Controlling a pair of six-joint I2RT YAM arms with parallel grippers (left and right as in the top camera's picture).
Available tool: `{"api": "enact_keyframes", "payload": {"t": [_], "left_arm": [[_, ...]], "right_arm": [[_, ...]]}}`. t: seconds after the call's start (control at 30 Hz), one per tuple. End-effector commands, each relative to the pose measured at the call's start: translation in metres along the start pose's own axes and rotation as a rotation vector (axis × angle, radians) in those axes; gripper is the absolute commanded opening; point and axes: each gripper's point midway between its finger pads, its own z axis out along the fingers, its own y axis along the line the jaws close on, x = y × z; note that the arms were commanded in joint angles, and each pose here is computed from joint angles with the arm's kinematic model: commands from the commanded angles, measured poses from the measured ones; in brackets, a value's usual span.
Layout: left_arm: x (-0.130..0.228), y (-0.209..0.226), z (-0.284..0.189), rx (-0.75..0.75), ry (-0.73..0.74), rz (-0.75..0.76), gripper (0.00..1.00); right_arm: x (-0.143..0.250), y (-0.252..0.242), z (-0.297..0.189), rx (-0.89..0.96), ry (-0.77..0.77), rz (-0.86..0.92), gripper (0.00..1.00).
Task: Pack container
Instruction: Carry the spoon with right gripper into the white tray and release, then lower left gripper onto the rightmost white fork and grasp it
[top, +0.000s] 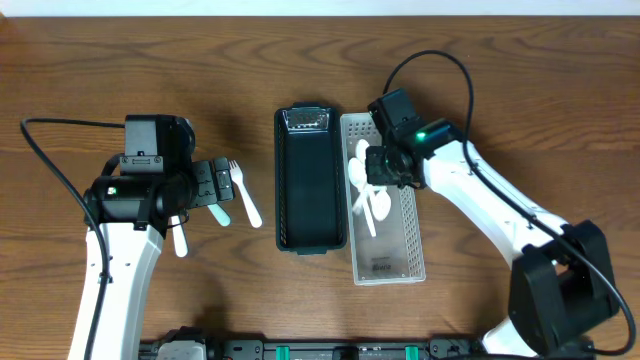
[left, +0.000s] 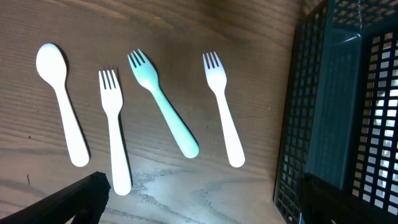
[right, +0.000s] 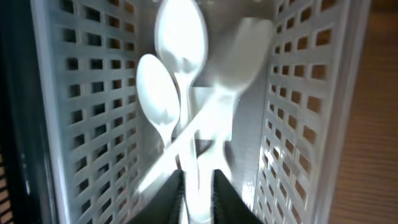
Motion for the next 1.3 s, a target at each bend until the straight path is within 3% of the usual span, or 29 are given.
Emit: {"api": "enact_keyframes", "payload": {"t": [0.0,0.17,0.4,0.6,0.77,1.0,1.27], "left_arm": [[-0.005,-0.002,-0.004,0.005,-0.014,-0.005,0.98],[-0.006,-0.002,-0.005,0.007,-0.018,-0.005,0.98],[-0.029,-0.010,-0.026,0.031,-0.091,-0.114,0.98],[-0.050,-0.008,-0.016,-0.033,-0.089,-0.278,0.98],[-0.043,-0.004,0.039,-0.096,0.052,-0.335,0.98],[-0.020,0.001,0.121,-0.170,0.249,-0.335,0.98],[0.003,0.001,0.176,-0.178,0.371,-0.328,0.98]], "right_arm": [[-0.005,0.003,-0.005,0.001,-0.028,-0.022,0.31],[-0.034,-0.001,-0.037,0.045,-0.144,-0.059,0.33],[-0.083,-0.040,-0.128,0.091,-0.375,-0.013,0.61],[-0.077,-0.099,-0.144,0.114,-0.337,0.088,0.72],[-0.063,-0.129,-0.133,0.159,-0.248,0.150,0.72],[-0.059,-0.132,-0.127,0.167,-0.220,0.155,0.73],[-0.056,-0.133,-0.127,0.169,-0.208,0.155,0.73]]}}
